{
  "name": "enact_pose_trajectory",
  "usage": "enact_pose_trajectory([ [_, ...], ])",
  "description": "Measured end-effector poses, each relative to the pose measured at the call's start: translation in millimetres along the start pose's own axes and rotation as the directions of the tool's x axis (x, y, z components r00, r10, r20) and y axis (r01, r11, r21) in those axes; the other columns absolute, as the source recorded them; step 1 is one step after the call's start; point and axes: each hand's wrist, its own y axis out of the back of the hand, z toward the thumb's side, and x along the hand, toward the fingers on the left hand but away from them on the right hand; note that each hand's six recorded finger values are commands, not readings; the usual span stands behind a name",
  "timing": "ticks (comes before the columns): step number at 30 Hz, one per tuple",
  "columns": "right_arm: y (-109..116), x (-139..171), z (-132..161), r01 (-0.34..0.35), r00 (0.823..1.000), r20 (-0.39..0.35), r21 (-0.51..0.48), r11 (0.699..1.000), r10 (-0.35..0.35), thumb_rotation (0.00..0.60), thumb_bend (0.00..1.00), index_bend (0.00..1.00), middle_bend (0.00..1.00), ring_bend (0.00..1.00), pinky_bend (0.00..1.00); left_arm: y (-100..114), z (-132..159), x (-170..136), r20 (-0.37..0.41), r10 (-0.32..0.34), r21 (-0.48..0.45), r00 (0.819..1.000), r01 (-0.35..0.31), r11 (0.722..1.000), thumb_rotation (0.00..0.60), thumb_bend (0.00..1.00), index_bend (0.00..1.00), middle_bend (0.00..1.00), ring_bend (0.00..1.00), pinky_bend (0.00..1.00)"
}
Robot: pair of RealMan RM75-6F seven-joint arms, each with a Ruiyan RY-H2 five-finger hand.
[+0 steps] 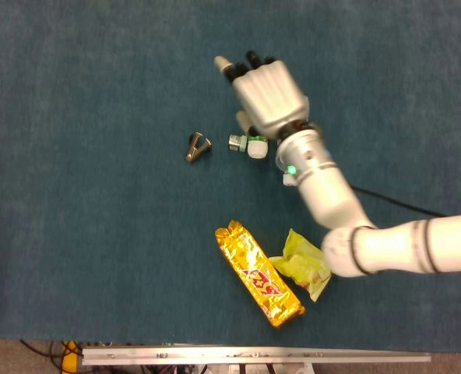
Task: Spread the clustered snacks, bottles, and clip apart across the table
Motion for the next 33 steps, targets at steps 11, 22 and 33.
enact_pose_trajectory([
  [11, 22, 74, -99, 0.054, 0.995, 0.079, -0.016, 0.998, -0.052, 0.514, 0.16, 0.00, 0.31, 0.14, 0.30, 5, 38, 46, 0.193, -0.055, 0.030, 0.980, 0.050, 0.998, 0.600, 0.36, 0.07, 0.08, 0.06, 0.07],
  [22, 21, 155, -175, 0.108, 0.981, 0.167, -0.057, 0.992, -0.097, 0.515, 0.08, 0.00, 0.31, 0.14, 0.30, -5, 92, 100, 0.362, -0.144, 0.066, 0.921, 0.128, 0.990, 0.600, 0.28, 0.12, 0.09, 0.06, 0.07],
  [33, 14, 209, -211, 0.159, 0.965, 0.226, -0.094, 0.983, -0.134, 0.518, 0.08, 0.00, 0.31, 0.14, 0.30, -26, 138, 150, 0.409, -0.202, 0.085, 0.890, 0.183, 0.979, 0.600, 0.25, 0.13, 0.08, 0.05, 0.07],
])
